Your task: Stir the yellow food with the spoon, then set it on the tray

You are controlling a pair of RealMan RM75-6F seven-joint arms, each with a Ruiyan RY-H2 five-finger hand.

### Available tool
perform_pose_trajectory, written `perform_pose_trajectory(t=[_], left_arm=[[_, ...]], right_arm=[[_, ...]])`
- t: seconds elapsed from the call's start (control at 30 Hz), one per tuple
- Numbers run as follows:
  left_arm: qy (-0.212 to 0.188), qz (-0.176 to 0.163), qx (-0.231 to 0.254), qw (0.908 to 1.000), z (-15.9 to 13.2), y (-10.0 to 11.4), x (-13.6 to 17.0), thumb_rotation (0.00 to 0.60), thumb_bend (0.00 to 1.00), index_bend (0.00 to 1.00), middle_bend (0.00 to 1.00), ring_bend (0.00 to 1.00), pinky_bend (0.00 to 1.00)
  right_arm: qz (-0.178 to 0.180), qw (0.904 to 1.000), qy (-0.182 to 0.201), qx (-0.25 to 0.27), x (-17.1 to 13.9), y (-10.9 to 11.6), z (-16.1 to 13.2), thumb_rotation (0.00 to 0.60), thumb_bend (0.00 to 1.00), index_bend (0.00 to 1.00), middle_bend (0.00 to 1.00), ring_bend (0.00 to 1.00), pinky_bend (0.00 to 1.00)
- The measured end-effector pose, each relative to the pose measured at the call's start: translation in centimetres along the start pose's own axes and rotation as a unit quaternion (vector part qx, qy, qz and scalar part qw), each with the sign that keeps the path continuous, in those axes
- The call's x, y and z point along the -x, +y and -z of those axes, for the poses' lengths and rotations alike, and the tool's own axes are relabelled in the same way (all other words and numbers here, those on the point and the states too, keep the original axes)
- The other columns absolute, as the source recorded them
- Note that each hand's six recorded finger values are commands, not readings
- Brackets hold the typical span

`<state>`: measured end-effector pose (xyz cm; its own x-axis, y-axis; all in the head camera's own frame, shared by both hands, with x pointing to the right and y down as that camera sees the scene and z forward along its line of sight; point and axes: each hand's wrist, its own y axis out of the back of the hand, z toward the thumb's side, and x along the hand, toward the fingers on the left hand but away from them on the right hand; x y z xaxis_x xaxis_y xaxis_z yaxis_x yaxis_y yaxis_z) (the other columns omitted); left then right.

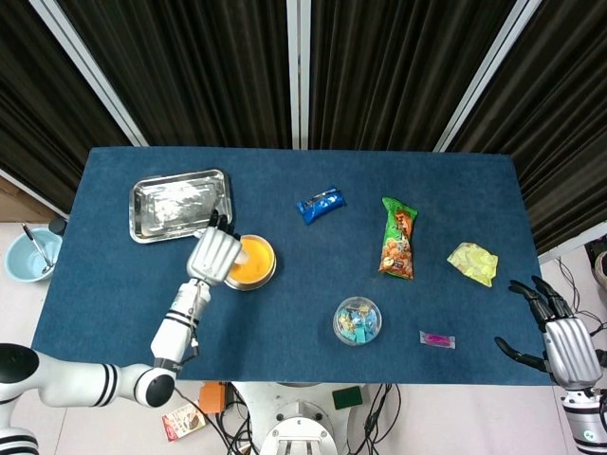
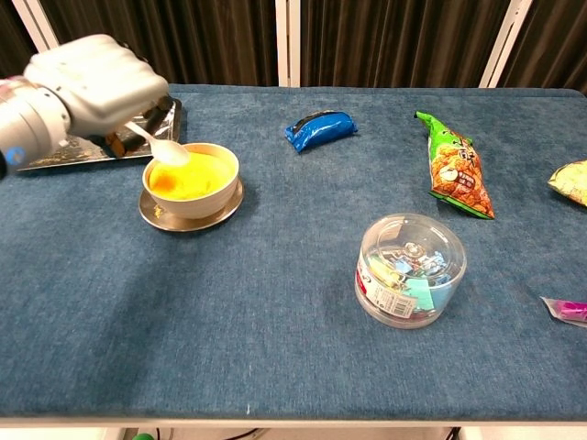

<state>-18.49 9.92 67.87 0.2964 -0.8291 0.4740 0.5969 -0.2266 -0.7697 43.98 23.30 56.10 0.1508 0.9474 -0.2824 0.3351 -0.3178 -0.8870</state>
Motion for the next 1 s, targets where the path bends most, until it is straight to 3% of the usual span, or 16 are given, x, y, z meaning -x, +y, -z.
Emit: perform_pose_trajectory(t=[0.27, 0.57, 1.0], left_arm=[[0.02, -0.034, -0.121, 0.9919, -2.4, -0.1, -0.8, 0.6, 0.42, 0.58, 0.39, 0.24, 0.21], [0.043, -0.036, -0.198, 0.9786, -3.1, -0.9, -1.6, 0.6, 0.42, 0.58, 0.39, 0.24, 0.22], [0.028, -0.04, -0.245, 0.9682, -4.6, -1.9, -1.5, 0.6, 0.42, 0.58, 0.39, 0.24, 0.22]], right_arm=[[-0.003, 1.0, -0.003, 0.003, 0.1, -0.1, 0.4, 0.6, 0.15, 0.16, 0.22, 0.08, 0.19], [-0.007, 1.0, -0.005, 0.004, 0.3, -0.3, 0.6, 0.6, 0.15, 0.16, 0.22, 0.08, 0.19], [-0.011, 0.9999, -0.008, 0.004, 0.5, -0.4, 0.6, 0.6, 0.15, 0.16, 0.22, 0.08, 0.19]])
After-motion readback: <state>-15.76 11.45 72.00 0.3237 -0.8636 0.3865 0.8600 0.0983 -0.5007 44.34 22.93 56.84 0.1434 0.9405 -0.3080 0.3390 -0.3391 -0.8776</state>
